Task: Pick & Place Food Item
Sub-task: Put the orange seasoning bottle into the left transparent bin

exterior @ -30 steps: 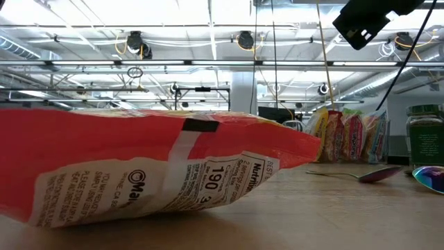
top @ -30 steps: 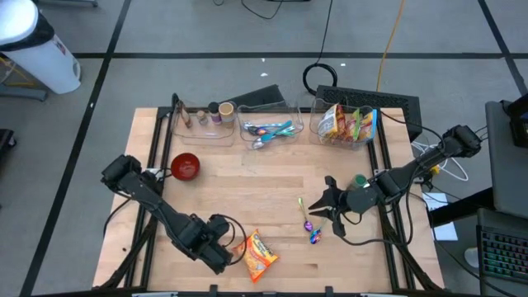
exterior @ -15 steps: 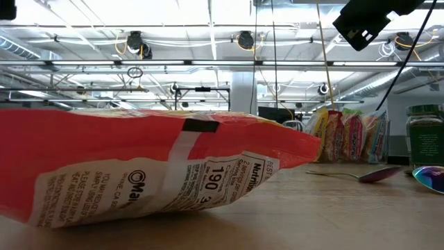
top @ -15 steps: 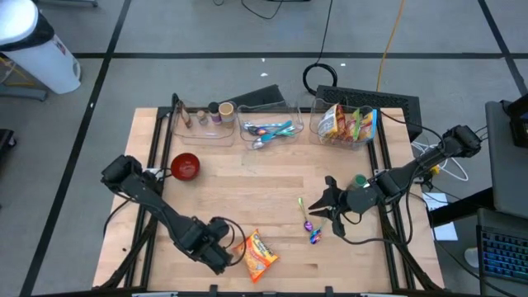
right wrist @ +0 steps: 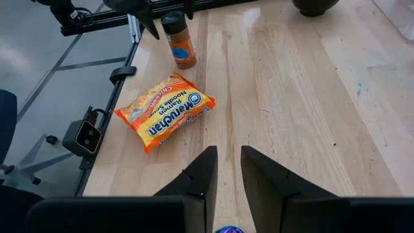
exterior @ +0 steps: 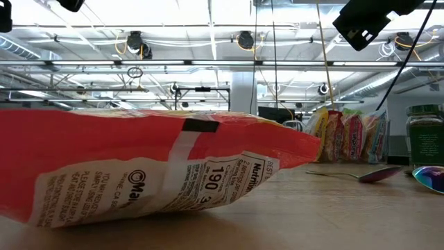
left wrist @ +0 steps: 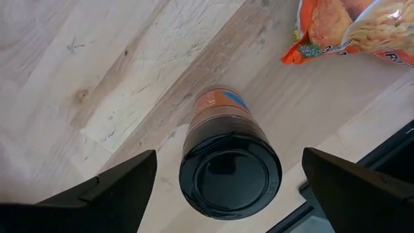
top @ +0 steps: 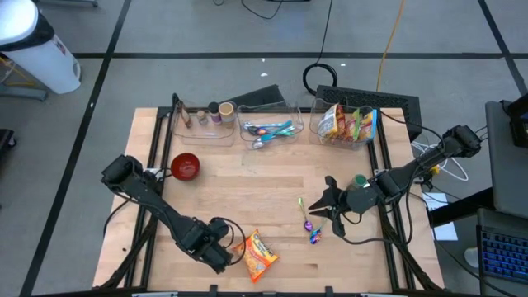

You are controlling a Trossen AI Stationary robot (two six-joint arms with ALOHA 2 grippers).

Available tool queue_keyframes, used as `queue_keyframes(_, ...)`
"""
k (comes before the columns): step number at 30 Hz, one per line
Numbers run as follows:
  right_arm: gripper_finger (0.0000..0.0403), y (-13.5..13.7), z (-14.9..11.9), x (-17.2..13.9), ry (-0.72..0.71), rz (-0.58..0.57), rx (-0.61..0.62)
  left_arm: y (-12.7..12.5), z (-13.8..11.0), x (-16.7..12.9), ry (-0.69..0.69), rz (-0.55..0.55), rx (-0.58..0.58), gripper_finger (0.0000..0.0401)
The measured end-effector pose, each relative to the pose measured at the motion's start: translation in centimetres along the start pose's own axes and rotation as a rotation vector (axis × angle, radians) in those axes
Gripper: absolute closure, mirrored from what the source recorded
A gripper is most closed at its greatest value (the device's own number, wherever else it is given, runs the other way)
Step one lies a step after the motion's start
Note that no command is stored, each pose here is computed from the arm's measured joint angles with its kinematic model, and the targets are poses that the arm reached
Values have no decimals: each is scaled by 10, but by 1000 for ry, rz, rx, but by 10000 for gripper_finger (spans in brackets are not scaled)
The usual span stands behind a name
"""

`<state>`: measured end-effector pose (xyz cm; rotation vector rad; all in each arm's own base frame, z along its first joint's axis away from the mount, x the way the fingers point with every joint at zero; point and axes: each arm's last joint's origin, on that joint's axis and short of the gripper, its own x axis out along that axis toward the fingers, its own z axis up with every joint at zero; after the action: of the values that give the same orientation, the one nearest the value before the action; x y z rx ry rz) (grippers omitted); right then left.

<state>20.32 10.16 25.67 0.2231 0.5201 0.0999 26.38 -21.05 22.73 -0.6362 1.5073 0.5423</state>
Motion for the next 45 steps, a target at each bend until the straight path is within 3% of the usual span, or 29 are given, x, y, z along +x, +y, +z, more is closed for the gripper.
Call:
queue_keyframes(5, 349, 0, 0, 0, 0, 0, 0, 0, 0, 0, 0, 0, -5, 61)
queue_keyframes(13, 356, 0, 0, 0, -1, -1, 0, 0, 0, 0, 10, 0, -9, 195)
queue_keyframes(25, 356, 0, 0, 0, -1, -1, -6, 4, -4, -10, 115, -47, 71, 195)
queue_keyframes(34, 356, 0, 0, 0, -3, 0, -11, 30, -5, -60, 114, -183, 62, 195)
queue_keyframes(40, 356, 0, 0, 0, -5, 0, -11, 52, 5, -97, 39, -339, 20, 195)
queue_keyframes(45, 355, 1, 2, 0, -24, 9, -5, 65, 21, -108, 20, -379, 17, 195)
